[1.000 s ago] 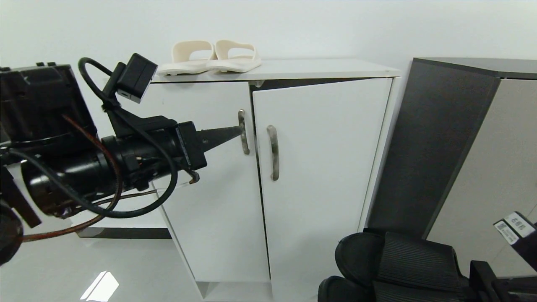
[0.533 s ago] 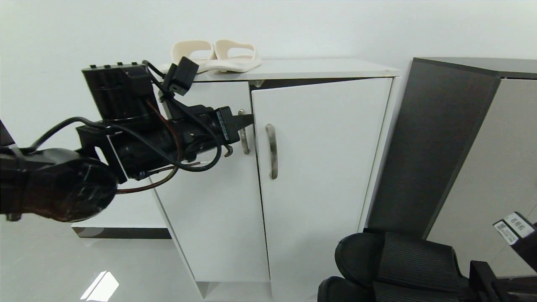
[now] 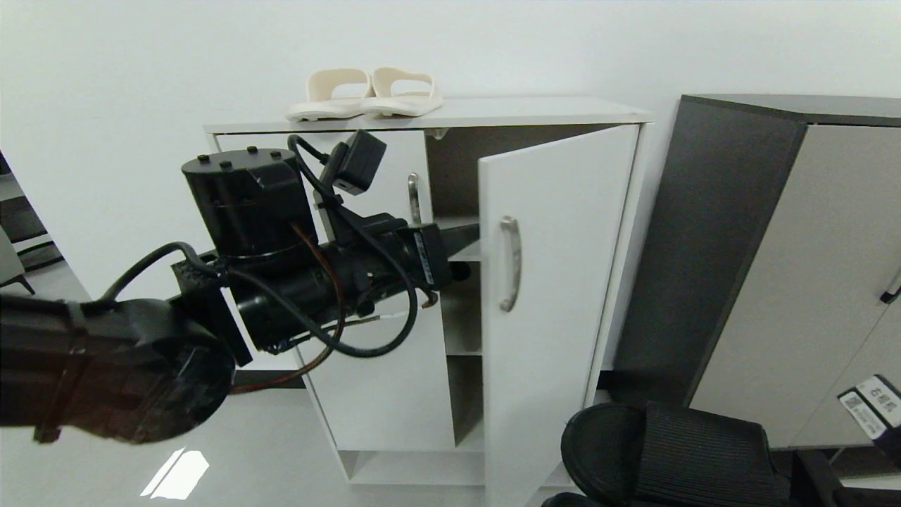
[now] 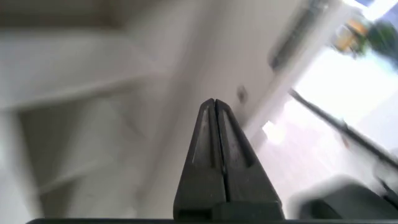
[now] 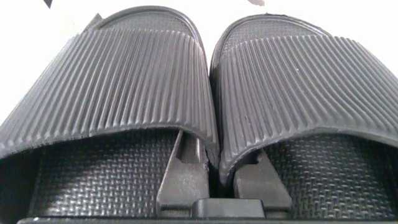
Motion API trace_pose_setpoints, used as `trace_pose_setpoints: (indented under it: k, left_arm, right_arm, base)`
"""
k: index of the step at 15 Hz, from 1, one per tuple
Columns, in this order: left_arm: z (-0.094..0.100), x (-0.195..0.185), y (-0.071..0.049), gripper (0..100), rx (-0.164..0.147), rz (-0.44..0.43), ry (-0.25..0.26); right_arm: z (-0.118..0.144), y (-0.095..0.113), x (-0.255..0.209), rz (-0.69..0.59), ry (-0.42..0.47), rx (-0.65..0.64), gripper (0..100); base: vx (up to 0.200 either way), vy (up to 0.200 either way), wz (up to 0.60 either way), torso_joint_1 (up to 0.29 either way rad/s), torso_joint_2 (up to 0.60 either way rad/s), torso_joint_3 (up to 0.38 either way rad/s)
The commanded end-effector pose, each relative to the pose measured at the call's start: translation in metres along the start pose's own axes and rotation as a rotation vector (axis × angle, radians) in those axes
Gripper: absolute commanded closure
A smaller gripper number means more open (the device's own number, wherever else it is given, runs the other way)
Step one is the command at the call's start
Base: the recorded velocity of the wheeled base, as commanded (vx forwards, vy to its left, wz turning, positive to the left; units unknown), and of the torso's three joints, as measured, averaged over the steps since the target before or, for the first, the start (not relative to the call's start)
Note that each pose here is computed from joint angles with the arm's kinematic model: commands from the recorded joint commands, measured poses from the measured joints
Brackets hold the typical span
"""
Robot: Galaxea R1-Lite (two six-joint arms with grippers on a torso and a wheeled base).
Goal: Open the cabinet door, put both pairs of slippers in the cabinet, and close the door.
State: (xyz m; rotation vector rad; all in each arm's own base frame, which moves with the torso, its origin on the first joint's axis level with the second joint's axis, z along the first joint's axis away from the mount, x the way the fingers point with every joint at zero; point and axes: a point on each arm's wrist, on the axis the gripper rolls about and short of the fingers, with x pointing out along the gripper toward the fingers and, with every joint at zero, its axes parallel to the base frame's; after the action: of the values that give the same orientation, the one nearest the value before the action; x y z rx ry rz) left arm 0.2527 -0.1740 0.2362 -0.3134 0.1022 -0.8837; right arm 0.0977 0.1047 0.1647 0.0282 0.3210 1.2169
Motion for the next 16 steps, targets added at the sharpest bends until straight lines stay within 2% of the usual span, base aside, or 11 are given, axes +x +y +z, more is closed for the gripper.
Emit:
trace_pose_setpoints:
  k: [1,3,5,6,7,8,9,11,12,13,16]
  left_arm:
    - [0.002,-0.012,-0.017,100,0.008,-0.036,-0.013]
    - [0.001,-0.015,-0.011,100,0.008,-0.013,-0.015]
    - [0.01,-0.028,-0.006,100,0.029,0.058,-0.061]
    - [0.014,-0.039,-0.007,100,0.057,0.12,-0.092]
    - [0.016,-0.056,-0.011,100,0.113,0.211,-0.126]
    - [0.019,-0.075,-0.017,100,0.144,0.281,-0.163]
    - [0.018,-0.09,-0.021,100,0.148,0.321,-0.171]
    - [-0.003,-0.145,-0.028,100,0.195,0.6,-0.071]
    - [-0.012,-0.167,-0.029,100,0.211,0.771,-0.049]
    - [-0.02,-0.188,-0.031,100,0.213,0.886,-0.067]
    - [-0.043,-0.241,-0.02,100,0.21,1.176,-0.149]
  right_arm:
    - [-0.002,0.004,-0.006,0.026,-0.013,-0.021,100]
    - [-0.002,0.005,-0.008,0.041,-0.017,-0.027,100]
    - [0.006,-0.002,0.003,0.002,-0.005,0.007,100]
    - [0.012,-0.009,0.011,-0.07,0.006,0.057,100]
    - [0.02,-0.016,0.023,-0.175,0.002,0.119,100]
    - [0.025,-0.022,0.035,-0.27,-0.004,0.167,100]
    - [0.028,-0.027,0.045,-0.338,-0.008,0.198,100]
    - [0.031,-0.04,0.074,-0.549,-0.015,0.229,100]
    - [0.029,-0.048,0.085,-0.625,-0.025,0.23,100]
    - [0.027,-0.056,0.096,-0.7,-0.051,0.247,100]
    - [0.008,-0.076,0.124,-0.831,-0.072,0.259,100]
  base:
    - [0.0,0.0,0.0,0.0,0.0,0.0]
    - [0.0,0.0,0.0,0.0,0.0,0.0]
    - [0.0,0.0,0.0,0.0,0.0,0.0]
    - [0.0,0.0,0.0,0.0,0.0,0.0]
    - [0.0,0.0,0.0,0.0,0.0,0.0]
    - [0.0,0.0,0.0,0.0,0.0,0.0]
    - [0.0,0.0,0.0,0.0,0.0,0.0]
    - [0.0,0.0,0.0,0.0,0.0,0.0]
    - [0.0,0.0,0.0,0.0,0.0,0.0]
    - [0.0,0.0,0.0,0.0,0.0,0.0]
    - [0.0,0.0,0.0,0.0,0.0,0.0]
